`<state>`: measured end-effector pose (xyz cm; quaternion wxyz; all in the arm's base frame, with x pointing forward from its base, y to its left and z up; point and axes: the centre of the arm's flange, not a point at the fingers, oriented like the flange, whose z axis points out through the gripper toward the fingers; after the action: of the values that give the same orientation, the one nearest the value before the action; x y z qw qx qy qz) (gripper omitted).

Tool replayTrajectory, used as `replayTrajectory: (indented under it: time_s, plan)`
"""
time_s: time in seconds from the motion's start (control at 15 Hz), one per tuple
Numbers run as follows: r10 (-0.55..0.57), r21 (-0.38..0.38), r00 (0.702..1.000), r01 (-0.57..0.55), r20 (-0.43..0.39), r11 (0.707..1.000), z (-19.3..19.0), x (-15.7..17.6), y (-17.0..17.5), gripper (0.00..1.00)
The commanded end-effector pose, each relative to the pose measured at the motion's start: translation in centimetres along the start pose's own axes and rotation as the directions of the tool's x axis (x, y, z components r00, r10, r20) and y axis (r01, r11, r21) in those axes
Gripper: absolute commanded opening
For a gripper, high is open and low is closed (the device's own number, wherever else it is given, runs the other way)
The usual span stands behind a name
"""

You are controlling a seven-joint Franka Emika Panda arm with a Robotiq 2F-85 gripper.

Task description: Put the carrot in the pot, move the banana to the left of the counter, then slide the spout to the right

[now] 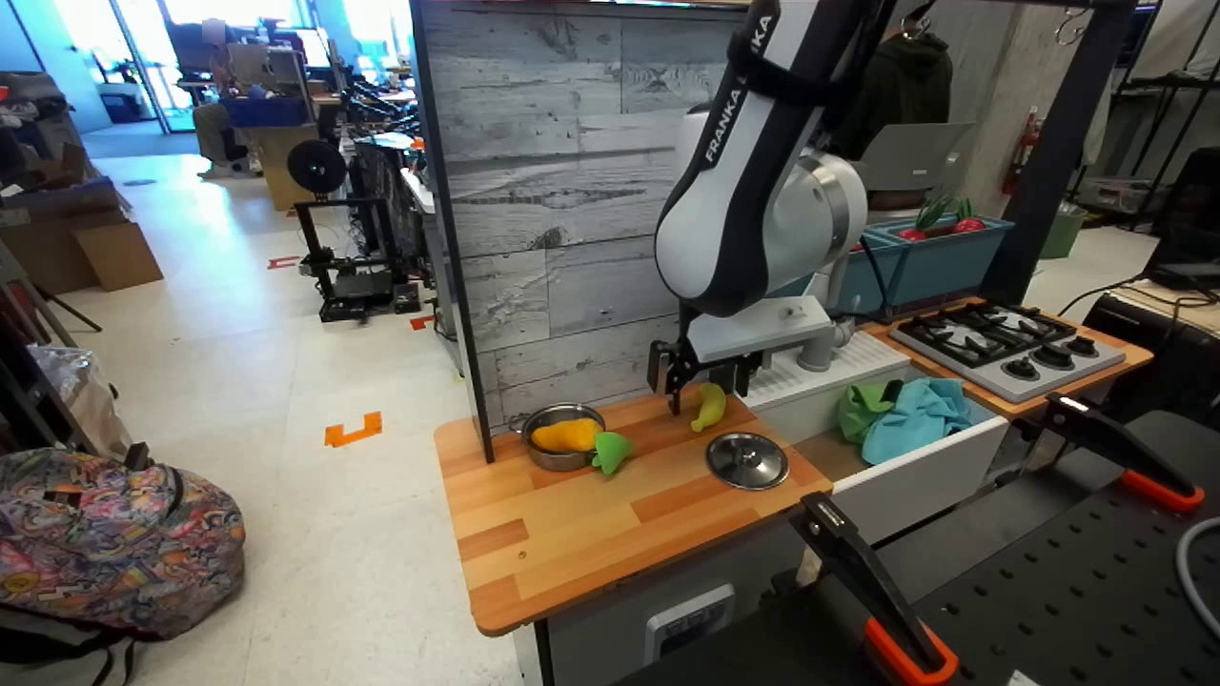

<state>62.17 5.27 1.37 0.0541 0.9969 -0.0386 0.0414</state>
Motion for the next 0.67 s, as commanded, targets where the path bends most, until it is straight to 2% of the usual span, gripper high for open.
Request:
replayTrajectory:
  time_s: [0.0, 0.2, 0.6]
  plan:
    - [-0.005, 0.047, 1.000, 0.006, -0.003, 0.999, 1.63, 1.36, 0.18, 0.83]
    - [-0.017, 0.064, 1.000, 0.017, 0.009, 0.998, 2.30, 1.67, 0.60, 0.56]
    - [-0.045, 0.071, 0.999, 0.044, 0.006, 0.997, 2.45, 1.66, 0.94, 0.12]
